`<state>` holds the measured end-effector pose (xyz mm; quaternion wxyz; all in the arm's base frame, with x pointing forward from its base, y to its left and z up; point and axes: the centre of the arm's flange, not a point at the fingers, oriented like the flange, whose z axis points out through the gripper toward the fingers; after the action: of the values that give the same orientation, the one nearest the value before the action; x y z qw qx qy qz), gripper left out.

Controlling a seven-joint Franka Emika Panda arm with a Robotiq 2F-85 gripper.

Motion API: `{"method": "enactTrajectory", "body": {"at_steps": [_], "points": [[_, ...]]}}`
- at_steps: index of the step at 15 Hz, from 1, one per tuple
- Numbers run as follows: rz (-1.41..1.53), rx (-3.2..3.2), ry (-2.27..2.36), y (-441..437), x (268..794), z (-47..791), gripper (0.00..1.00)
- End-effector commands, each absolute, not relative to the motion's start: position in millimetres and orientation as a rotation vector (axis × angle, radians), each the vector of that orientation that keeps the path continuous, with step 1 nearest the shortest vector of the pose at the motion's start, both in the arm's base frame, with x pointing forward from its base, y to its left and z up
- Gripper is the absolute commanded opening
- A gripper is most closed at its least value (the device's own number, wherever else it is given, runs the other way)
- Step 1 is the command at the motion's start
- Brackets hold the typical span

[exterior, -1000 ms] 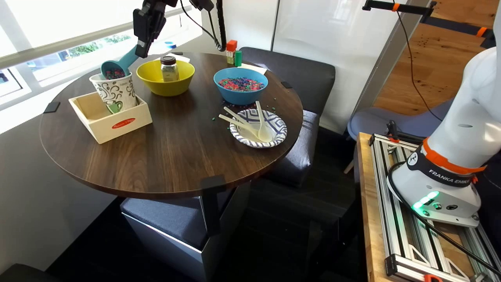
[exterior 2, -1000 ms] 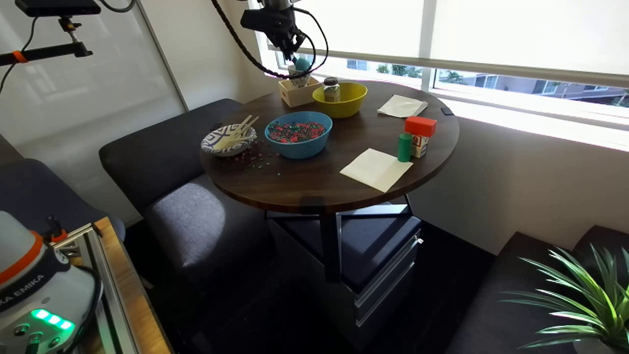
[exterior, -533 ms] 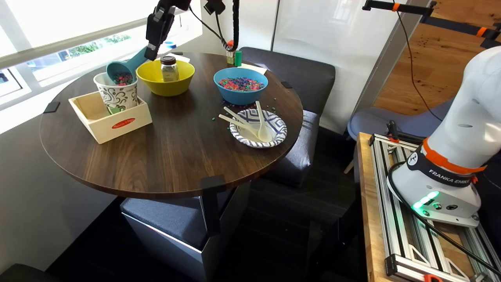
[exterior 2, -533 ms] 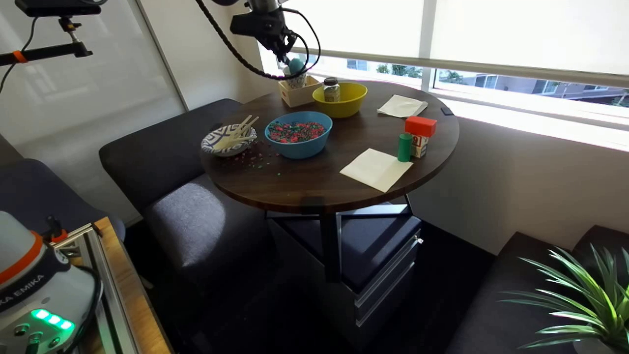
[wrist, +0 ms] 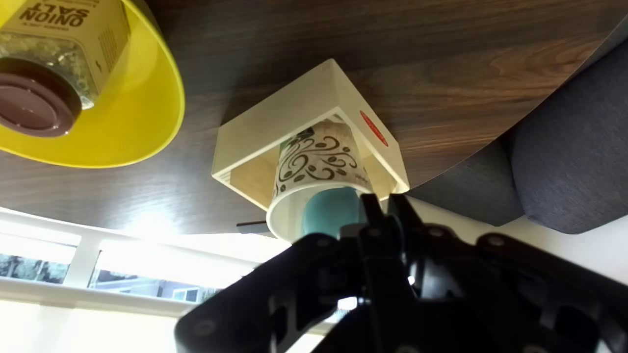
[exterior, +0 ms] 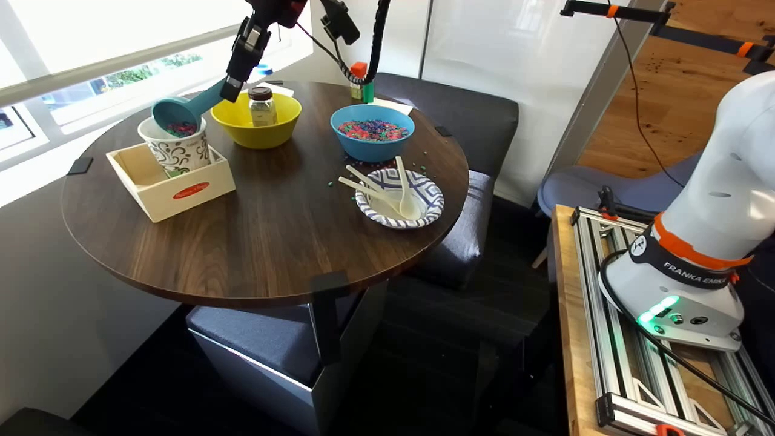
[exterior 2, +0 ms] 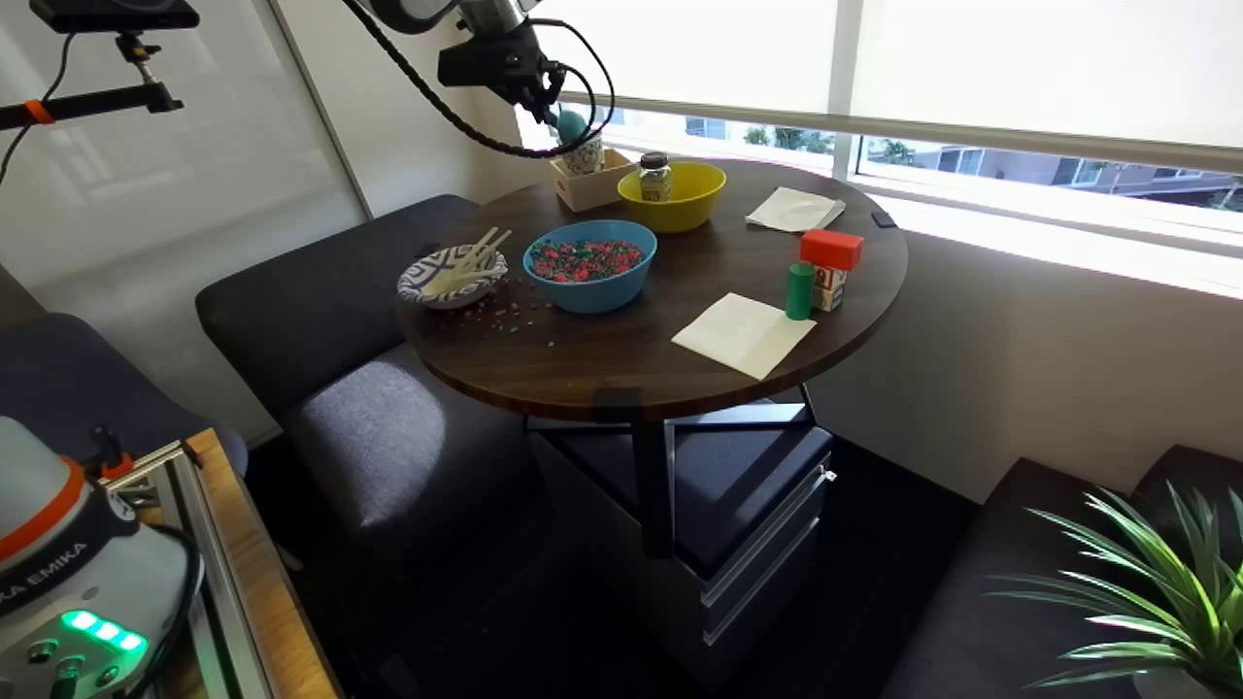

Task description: Use the blue measuring cup to place some cereal from the blue bowl into the coffee cup.

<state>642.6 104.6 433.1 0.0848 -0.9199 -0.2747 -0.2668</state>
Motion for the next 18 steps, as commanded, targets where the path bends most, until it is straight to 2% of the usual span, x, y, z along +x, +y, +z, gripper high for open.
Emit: {"method": "enactTrajectory", "body": {"at_steps": [1, 13, 18], "points": [[-0.877, -2.747, -0.889, 113, 631, 426, 0.02], [-1.111, -2.817, -1.082, 107, 637, 416, 0.02], [-1.040, -2.778, -0.995, 106, 636, 428, 0.02]]}}
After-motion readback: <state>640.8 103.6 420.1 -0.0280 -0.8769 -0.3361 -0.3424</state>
